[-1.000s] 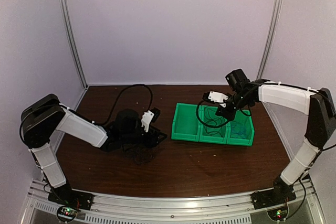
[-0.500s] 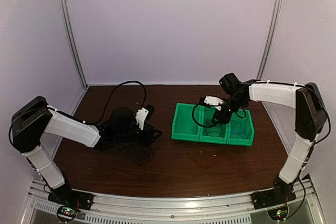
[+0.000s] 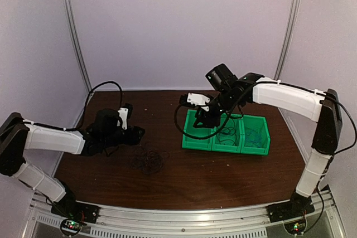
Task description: Untangle the cables
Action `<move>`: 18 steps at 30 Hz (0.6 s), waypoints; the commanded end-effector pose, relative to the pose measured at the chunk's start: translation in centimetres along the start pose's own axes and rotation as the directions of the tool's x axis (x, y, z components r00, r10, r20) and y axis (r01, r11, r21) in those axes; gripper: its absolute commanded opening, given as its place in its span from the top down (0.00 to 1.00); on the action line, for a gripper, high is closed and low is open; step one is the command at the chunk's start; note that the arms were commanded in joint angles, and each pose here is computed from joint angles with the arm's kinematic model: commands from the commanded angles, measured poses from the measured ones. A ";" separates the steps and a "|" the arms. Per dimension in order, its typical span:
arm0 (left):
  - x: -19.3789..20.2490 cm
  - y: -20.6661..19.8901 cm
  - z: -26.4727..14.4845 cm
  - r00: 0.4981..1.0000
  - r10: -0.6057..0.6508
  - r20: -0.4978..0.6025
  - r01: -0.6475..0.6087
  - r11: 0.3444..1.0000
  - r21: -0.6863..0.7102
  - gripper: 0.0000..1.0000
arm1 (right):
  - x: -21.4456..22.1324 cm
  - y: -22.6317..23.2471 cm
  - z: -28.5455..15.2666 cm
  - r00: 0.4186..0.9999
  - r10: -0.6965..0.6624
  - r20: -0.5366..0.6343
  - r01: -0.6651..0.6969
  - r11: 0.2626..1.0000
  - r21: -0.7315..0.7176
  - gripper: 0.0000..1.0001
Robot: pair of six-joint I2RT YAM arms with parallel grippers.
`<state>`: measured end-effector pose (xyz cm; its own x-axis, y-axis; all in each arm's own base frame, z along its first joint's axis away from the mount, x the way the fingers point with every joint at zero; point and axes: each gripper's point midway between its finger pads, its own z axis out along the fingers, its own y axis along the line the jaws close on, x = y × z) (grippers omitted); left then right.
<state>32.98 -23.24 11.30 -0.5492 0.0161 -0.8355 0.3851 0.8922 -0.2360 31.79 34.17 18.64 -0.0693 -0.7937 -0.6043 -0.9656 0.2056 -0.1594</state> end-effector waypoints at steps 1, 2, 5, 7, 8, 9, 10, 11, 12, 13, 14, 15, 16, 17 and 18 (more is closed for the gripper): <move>0.7 2.1 -1.1 0.995 -0.105 -0.005 0.104 0.994 -0.045 0.38 | -4.9 0.6 4.3 0.993 0.038 0.114 -0.028 0.996 -0.082 0.57; 0.9 2.4 -1.3 0.993 -0.115 -0.007 0.115 0.992 -0.051 0.39 | -5.4 0.9 5.5 0.993 0.024 0.113 -0.014 0.996 -0.091 0.58; 1.2 3.1 -2.0 0.991 -0.136 0.002 0.135 0.988 -0.071 0.39 | -6.4 2.3 9.2 0.992 -0.095 0.086 0.102 0.992 -0.072 0.57; 1.2 3.5 -2.5 0.989 -0.147 0.013 0.147 0.986 -0.080 0.39 | -7.0 2.9 11.0 0.986 -0.147 0.074 0.152 0.986 -0.066 0.57; 1.1 3.7 -2.8 0.988 -0.151 0.020 0.152 0.985 -0.083 0.39 | -7.1 3.1 11.9 0.985 -0.161 0.068 0.165 0.984 -0.067 0.57; 1.1 3.9 -3.0 0.988 -0.154 0.027 0.156 0.984 -0.086 0.39 | -7.3 3.3 12.6 0.983 -0.171 0.068 0.175 0.982 -0.068 0.56; 1.1 4.1 -3.3 0.987 -0.156 0.031 0.158 0.984 -0.088 0.39 | -7.5 3.4 13.3 0.982 -0.178 0.068 0.182 0.981 -0.068 0.55; 1.1 4.3 -3.5 0.987 -0.157 0.035 0.159 0.983 -0.093 0.39 | -7.9 3.6 13.8 0.979 -0.187 0.078 0.192 0.979 -0.064 0.54; 1.0 4.5 -3.7 0.987 -0.158 0.039 0.161 0.982 -0.095 0.39 | -8.2 3.8 14.3 0.976 -0.199 0.086 0.205 0.977 -0.065 0.54; 1.0 4.6 -3.8 0.986 -0.161 0.043 0.165 0.982 -0.097 0.39 | -8.4 4.1 14.6 0.973 -0.209 0.094 0.216 0.974 -0.063 0.53; 1.1 4.9 -4.0 0.986 -0.163 0.044 0.167 0.981 -0.103 0.39 | -8.7 4.3 15.0 0.971 -0.216 0.100 0.223 0.973 -0.059 0.53; 1.1 5.0 -4.1 0.985 -0.165 0.046 0.169 0.980 -0.104 0.38 | -8.8 4.4 15.3 0.970 -0.221 0.101 0.227 0.972 -0.052 0.53; 1.0 5.1 -4.2 0.985 -0.166 0.048 0.170 0.980 -0.105 0.38 | -8.9 4.5 15.6 0.969 -0.226 0.101 0.232 0.971 -0.050 0.53; 1.0 5.2 -4.3 0.985 -0.166 0.049 0.171 0.979 -0.108 0.38 | -9.0 4.7 16.0 0.968 -0.231 0.098 0.236 0.970 -0.048 0.53; 0.9 5.2 -4.4 0.985 -0.166 0.054 0.171 0.979 -0.109 0.38 | -8.9 4.7 16.3 0.968 -0.233 0.093 0.238 0.970 -0.049 0.53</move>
<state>31.14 -17.34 11.08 -0.5808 -0.1313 -0.8034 0.2239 0.9231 -0.3127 30.50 49.89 8.89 0.1316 -0.7912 -0.5973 -0.9839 -0.0306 -0.1763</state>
